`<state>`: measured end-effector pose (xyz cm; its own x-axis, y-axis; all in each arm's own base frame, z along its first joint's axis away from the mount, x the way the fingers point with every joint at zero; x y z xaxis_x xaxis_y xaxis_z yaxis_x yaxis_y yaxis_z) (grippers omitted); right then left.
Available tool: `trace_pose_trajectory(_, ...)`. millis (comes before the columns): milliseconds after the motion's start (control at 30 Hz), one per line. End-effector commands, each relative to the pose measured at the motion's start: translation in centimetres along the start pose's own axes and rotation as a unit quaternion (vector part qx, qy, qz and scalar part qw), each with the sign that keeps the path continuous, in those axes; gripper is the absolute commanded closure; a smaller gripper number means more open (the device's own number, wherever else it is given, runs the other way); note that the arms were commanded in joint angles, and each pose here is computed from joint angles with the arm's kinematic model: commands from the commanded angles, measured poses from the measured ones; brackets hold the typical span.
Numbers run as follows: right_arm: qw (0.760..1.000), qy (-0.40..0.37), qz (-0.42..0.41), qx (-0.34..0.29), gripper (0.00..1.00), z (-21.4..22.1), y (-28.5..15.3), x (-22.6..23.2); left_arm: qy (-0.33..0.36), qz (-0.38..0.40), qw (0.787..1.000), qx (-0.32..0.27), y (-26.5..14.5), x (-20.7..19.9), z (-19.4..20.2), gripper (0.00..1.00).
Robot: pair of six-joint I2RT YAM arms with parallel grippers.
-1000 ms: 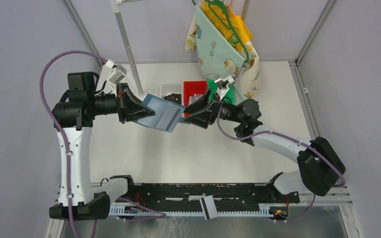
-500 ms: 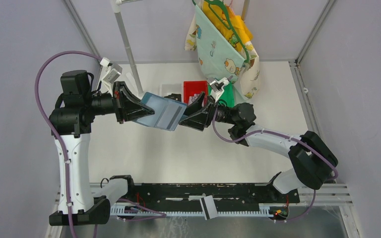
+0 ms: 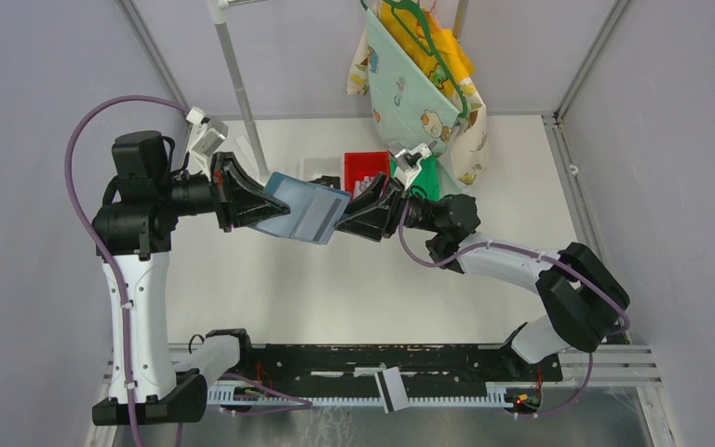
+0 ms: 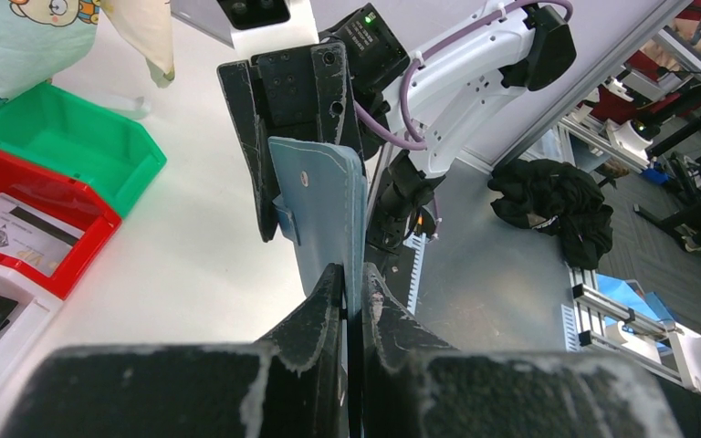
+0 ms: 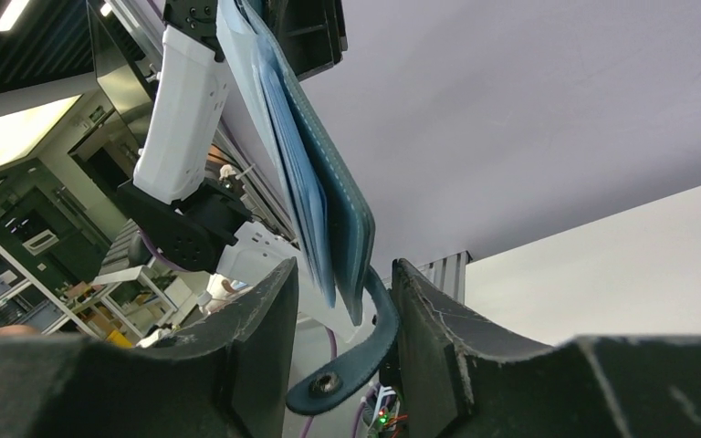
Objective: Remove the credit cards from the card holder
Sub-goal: Remove the credit card from the card holder.
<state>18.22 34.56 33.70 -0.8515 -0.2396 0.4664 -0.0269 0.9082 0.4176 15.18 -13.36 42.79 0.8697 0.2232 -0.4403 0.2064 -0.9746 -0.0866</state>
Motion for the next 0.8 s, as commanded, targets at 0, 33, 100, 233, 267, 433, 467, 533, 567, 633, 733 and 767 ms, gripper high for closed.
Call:
trace_pose_trajectory(0, 0.999, -0.025, -0.044, -0.016, 0.53, -1.5, 1.2, 1.7, 0.009, 0.027, 1.0, -0.005, -0.1, -1.4, -0.4, 0.96)
trace_pose_trajectory(33, 0.998, -0.023, -0.047, -0.019, 0.53, -1.5, 1.2, 1.8, 0.008, 0.027, 1.0, -0.005, -0.1, -1.4, -0.4, 0.96)
trace_pose_trajectory(100, 0.999, -0.017, -0.044, -0.021, 0.48, -1.5, 1.4, 1.6, 0.01, 0.027, 1.0, -0.006, -0.1, -1.4, -0.5, 0.96)
trace_pose_trajectory(233, 0.999, -0.017, -0.045, -0.023, 0.48, -1.5, 1.7, 1.5, 0.011, 0.027, 1.0, -0.006, -0.1, -1.5, -0.6, 0.96)
trace_pose_trajectory(267, 0.999, -0.016, -0.046, -0.023, 0.49, -1.5, 1.8, 1.5, 0.011, 0.028, 1.0, -0.006, -0.1, -1.5, -0.6, 0.96)
trace_pose_trajectory(433, 0.999, -0.012, -0.042, -0.021, 0.54, -1.4, 1.8, 1.1, 0.012, 0.032, 0.999, -0.009, -0.1, -1.7, -1.0, 0.95)
trace_pose_trajectory(467, 0.999, -0.011, -0.041, -0.023, 0.54, -1.4, 1.9, 1.0, 0.013, 0.033, 0.999, -0.009, -0.1, -1.8, -1.0, 0.95)
trace_pose_trajectory(533, 0.999, -0.008, -0.043, -0.024, 0.54, -1.3, 2.0, 0.7, 0.012, 0.034, 0.999, -0.009, -0.1, -1.8, -1.1, 0.95)
trace_pose_trajectory(567, 0.999, -0.005, -0.042, -0.024, 0.55, -1.2, 2.0, 0.6, 0.012, 0.035, 0.999, -0.009, -0.1, -1.8, -1.1, 0.95)
trace_pose_trajectory(633, 0.999, -0.003, -0.042, -0.026, 0.56, -1.2, 2.1, 0.4, 0.009, 0.037, 0.999, -0.009, -0.1, -1.8, -1.1, 0.95)
trace_pose_trajectory(733, 0.998, -0.004, -0.048, -0.029, 0.56, -1.2, 2.0, 0.6, 0.012, 0.037, 0.999, -0.009, -0.1, -1.8, -1.1, 0.95)
trace_pose_trajectory(767, 0.998, -0.005, -0.051, -0.03, 0.56, -1.2, 1.9, 0.7, 0.013, 0.037, 0.999, -0.009, -0.1, -1.8, -1.1, 0.95)
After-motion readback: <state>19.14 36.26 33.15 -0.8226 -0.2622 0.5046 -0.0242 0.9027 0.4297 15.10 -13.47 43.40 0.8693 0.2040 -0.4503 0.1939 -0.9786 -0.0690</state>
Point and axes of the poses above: each gripper's point midway between its finger pads, its own y axis out along the fingers, its own x axis along the line the jaws close on, z = x × y, the point moved 3 cm from there along -y, back along the fingers, and after that the axes turned 4 degrees about -y, right-handed, at the moved point
